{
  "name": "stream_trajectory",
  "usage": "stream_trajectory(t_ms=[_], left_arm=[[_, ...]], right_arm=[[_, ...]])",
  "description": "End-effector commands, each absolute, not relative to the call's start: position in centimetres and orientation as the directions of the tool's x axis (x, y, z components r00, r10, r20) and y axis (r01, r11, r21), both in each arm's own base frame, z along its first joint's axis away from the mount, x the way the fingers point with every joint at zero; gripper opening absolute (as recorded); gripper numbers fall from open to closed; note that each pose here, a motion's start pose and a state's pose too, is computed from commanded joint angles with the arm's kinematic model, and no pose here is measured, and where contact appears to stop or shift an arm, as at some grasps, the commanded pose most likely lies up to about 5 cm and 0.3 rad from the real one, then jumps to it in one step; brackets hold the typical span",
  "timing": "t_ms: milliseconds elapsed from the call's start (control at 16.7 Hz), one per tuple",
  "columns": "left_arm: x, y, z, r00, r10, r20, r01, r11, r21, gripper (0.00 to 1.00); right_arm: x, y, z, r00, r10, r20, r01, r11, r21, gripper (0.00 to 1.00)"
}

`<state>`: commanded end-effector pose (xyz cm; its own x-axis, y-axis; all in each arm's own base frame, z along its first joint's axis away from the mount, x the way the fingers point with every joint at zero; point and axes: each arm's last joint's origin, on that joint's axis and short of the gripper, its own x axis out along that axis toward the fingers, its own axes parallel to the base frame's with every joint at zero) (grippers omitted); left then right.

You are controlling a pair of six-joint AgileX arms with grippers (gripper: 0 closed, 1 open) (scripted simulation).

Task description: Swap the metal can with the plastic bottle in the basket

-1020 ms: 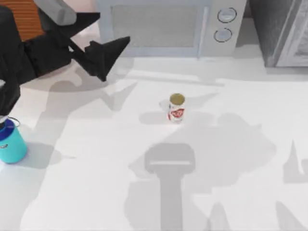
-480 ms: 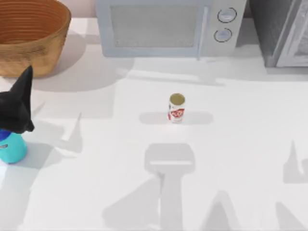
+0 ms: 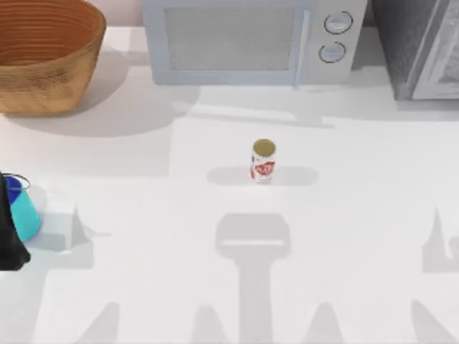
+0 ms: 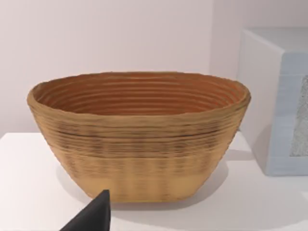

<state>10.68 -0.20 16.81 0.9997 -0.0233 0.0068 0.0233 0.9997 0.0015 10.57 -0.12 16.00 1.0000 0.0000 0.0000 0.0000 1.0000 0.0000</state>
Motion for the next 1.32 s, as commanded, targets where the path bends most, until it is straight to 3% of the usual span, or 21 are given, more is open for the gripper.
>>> stream_trajectory(t_ms=[600,1320], left_arm=[[10.8,-0.1,15.8,1.000,-0.001,-0.018,0.001,1.000,0.000,1.00],[14.8,0.2,13.6,0.992,-0.014,-0.125,0.015,1.000,0.002,1.00]], right_arm=[[10.6,-0.1,16.0,1.000,0.000,0.000,0.000,1.000,0.000,1.00],[10.6,-0.1,16.0,1.000,0.000,0.000,0.000,1.000,0.000,1.00]])
